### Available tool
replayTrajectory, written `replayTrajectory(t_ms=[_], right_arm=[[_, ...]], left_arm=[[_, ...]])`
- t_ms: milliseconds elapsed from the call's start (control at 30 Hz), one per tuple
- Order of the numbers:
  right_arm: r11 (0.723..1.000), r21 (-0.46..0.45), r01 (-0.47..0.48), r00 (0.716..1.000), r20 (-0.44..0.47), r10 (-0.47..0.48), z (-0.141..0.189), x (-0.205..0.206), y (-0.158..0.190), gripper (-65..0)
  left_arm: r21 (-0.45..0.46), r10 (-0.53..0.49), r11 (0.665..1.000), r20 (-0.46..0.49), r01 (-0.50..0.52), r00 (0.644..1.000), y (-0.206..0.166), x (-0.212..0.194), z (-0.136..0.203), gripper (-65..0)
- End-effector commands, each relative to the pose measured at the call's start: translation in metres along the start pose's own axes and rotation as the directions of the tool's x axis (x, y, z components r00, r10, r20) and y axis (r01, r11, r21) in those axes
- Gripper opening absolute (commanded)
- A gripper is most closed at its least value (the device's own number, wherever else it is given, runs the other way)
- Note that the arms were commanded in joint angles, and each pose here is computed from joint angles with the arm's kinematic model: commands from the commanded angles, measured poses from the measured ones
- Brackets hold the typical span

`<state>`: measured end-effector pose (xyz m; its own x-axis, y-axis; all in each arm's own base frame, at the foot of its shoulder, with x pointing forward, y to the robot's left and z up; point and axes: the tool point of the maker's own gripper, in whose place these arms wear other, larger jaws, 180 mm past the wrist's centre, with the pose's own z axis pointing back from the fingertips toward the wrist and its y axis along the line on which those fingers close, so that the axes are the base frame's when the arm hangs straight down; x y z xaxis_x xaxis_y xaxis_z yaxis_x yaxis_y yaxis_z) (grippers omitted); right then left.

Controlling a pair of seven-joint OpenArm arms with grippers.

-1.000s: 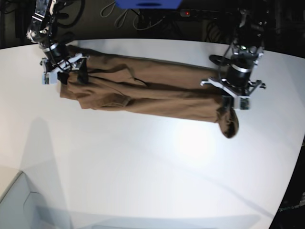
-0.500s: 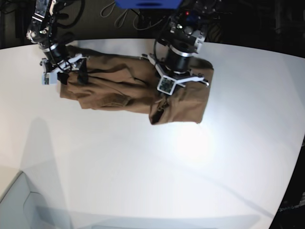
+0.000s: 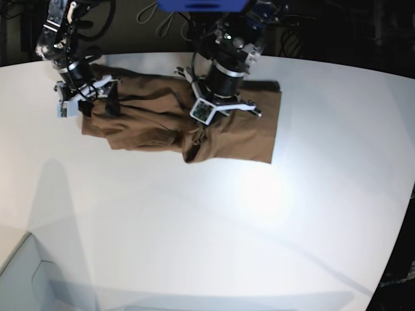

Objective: Layout the t-shirt on the table in an organized manner, then fold the t-shirt properly
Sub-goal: 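Carry the strip end with the left gripper toward the right gripper, folding it, then move the right gripper with its strip end toward the left gripper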

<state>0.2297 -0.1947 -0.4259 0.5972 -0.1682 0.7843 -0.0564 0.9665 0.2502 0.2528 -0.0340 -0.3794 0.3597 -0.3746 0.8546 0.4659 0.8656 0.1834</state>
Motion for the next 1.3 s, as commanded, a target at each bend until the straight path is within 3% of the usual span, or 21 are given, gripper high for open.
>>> replayTrajectory(t_ms=[0, 200, 400, 500, 600, 700, 933, 1267], right_arm=[[1.0, -0.017, -0.012, 1.0, -0.026, 0.011, 0.001, -0.003, -0.004, -21.7], [1.0, -0.017, -0.013, 1.0, -0.018, 0.013, 0.001, -0.001, -0.004, -21.8], [0.999, -0.015, -0.032, 0.999, 0.014, 0.032, 0.002, 0.012, -0.001, -21.5], [0.998, -0.013, -0.059, 0.997, 0.051, 0.06, 0.006, 0.028, 0.003, -21.5], [0.996, -0.018, -0.09, 0.991, 0.095, 0.092, 0.011, 0.046, 0.007, -21.5], [0.995, -0.024, -0.094, 0.986, 0.135, 0.096, 0.014, 0.06, 0.012, -21.4], [0.995, -0.086, -0.052, 0.982, 0.176, 0.066, 0.025, 0.068, -0.002, -21.4], [0.996, -0.089, -0.001, 0.992, 0.122, 0.011, 0.016, 0.044, -0.011, -21.4]], left_arm=[[0.004, 0.0, 1.0, 0.052, 0.0, 0.999, 0.001, 0.015, -0.001, -64.5], [0.004, -0.005, 1.0, 0.047, 0.005, 0.999, 0.002, 0.013, 0.0, -62.1], [0.007, -0.003, 1.0, 0.051, 0.002, 0.999, 0.003, 0.014, 0.002, -39.0], [0.02, 0.015, 1.0, 0.091, -0.017, 0.996, 0.007, 0.027, 0.008, -34.1], [0.041, 0.031, 0.998, 0.167, -0.038, 0.985, 0.018, 0.056, 0.017, -32.3], [0.121, 0.041, 0.991, 0.178, -0.063, 0.983, 0.05, 0.059, 0.019, -31.9], [0.302, 0.07, 0.951, 0.016, -0.072, 0.997, 0.12, -0.007, 0.007, -31.9], [0.312, 0.079, 0.948, -0.063, -0.056, 0.995, 0.126, -0.037, -0.004, -31.9]])
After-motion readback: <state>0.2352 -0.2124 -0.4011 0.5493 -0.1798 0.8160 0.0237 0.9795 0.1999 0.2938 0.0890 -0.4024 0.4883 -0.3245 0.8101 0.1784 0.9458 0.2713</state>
